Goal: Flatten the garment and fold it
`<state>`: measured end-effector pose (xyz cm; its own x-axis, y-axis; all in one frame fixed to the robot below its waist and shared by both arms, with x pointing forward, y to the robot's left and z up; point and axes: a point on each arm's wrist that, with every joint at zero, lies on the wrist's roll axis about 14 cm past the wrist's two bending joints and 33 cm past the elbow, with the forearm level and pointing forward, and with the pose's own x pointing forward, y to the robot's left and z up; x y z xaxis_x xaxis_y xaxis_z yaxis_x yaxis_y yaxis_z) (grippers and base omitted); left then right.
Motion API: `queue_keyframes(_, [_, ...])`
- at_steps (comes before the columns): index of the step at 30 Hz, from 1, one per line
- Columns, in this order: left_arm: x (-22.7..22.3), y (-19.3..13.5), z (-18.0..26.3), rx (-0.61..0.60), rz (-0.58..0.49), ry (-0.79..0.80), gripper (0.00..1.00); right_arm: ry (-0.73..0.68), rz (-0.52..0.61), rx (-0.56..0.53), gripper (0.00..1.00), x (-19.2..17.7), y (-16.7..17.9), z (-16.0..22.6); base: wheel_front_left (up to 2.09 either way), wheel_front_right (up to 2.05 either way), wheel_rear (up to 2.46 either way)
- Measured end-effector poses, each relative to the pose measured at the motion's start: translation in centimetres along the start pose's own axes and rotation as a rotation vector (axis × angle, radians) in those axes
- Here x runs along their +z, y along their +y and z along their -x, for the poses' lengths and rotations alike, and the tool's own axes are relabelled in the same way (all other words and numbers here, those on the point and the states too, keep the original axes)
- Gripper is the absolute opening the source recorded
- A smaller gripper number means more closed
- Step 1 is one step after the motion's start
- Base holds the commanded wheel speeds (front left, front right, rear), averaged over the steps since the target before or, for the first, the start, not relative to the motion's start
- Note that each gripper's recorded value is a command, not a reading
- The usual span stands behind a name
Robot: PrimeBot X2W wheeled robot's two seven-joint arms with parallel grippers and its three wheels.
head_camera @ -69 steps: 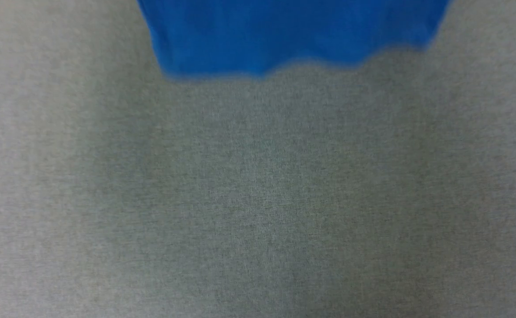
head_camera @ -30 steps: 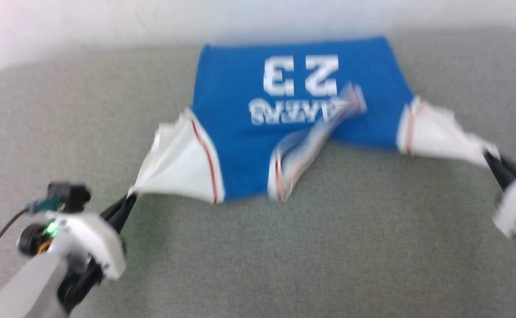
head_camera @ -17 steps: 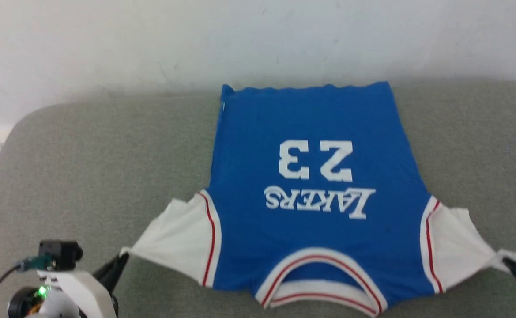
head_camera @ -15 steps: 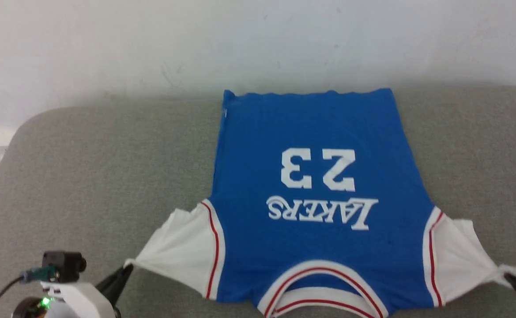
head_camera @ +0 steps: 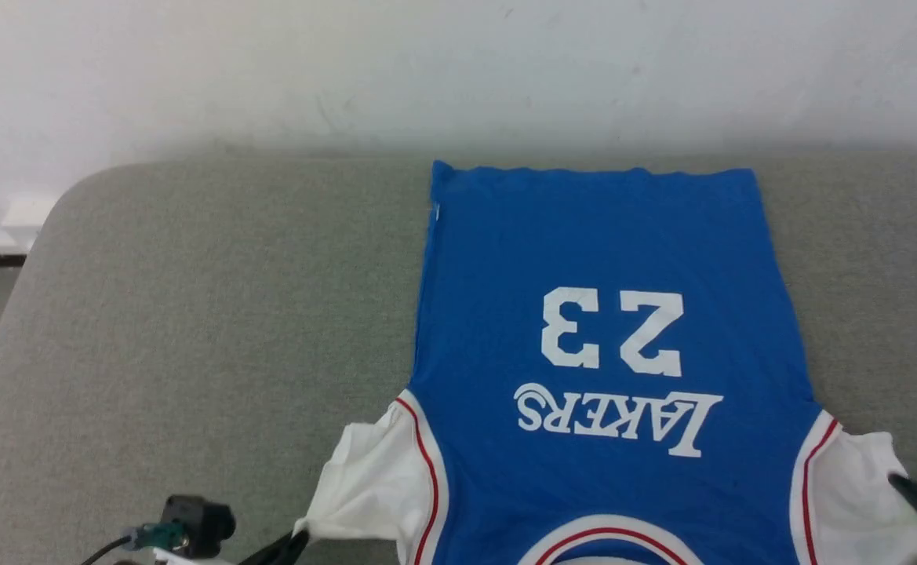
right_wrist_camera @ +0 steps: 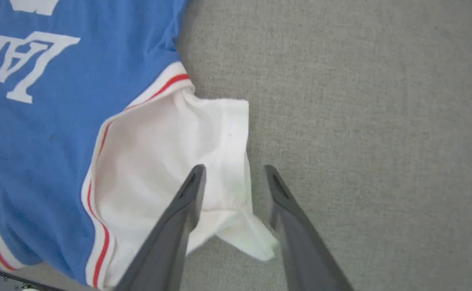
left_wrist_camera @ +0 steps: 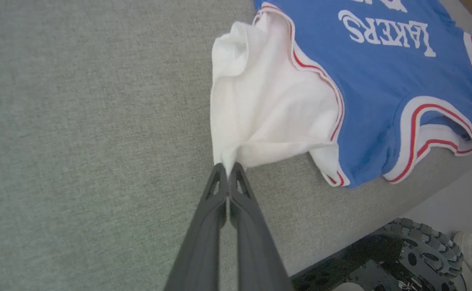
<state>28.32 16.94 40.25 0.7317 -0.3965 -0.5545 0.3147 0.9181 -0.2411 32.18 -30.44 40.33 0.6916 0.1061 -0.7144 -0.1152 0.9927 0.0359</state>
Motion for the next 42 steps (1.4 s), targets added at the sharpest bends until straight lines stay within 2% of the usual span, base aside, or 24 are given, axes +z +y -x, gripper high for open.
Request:
queue_keyframes(3, [1.0, -0.7, -0.5, -0.024, -0.023, -0.021, 0.00, -0.016, -0.002, 0.030, 1.00, 3.1, 0.9, -1.0, 0.00, 0.00, 0.00])
queue_keyframes(9, [3.9, -2.2, -1.7, -0.068, -0.088, -0.058, 0.00, -0.068, 0.082, 0.067, 1.00, 10.6, 2.8, -3.5, 0.00, 0.00, 0.00])
queue_keyframes(14, [5.0, -3.3, -2.5, -0.096, -0.111, -0.059, 0.00, -0.057, 0.056, 0.084, 1.00, 15.3, 3.6, -6.9, 0.00, 0.00, 0.00])
queue_keyframes(22, [5.6, -3.9, -3.3, -0.081, -0.056, -0.078, 0.00, 0.000, 0.050, 0.016, 1.00, 21.0, 2.7, -13.7, 0.00, 0.00, 0.00])
queue_keyframes(29, [6.3, -2.6, -3.7, -0.009, 0.001, -0.106, 0.00, 0.068, -0.004, -0.047, 1.00, 22.7, 1.8, -20.0, 0.00, 0.00, 0.00])
queue_keyframes(37, [5.5, -1.7, -3.8, 0.051, 0.032, -0.074, 0.00, 0.163, -0.040, -0.073, 1.00, 20.6, 2.5, -26.3, 0.00, 0.00, 0.00])
queue_keyframes(42, [4.5, -1.2, -4.1, 0.075, 0.058, -0.045, 0.00, 0.149, -0.019, -0.086, 1.00, 21.0, 2.7, -28.6, 0.00, 0.00, 0.00])
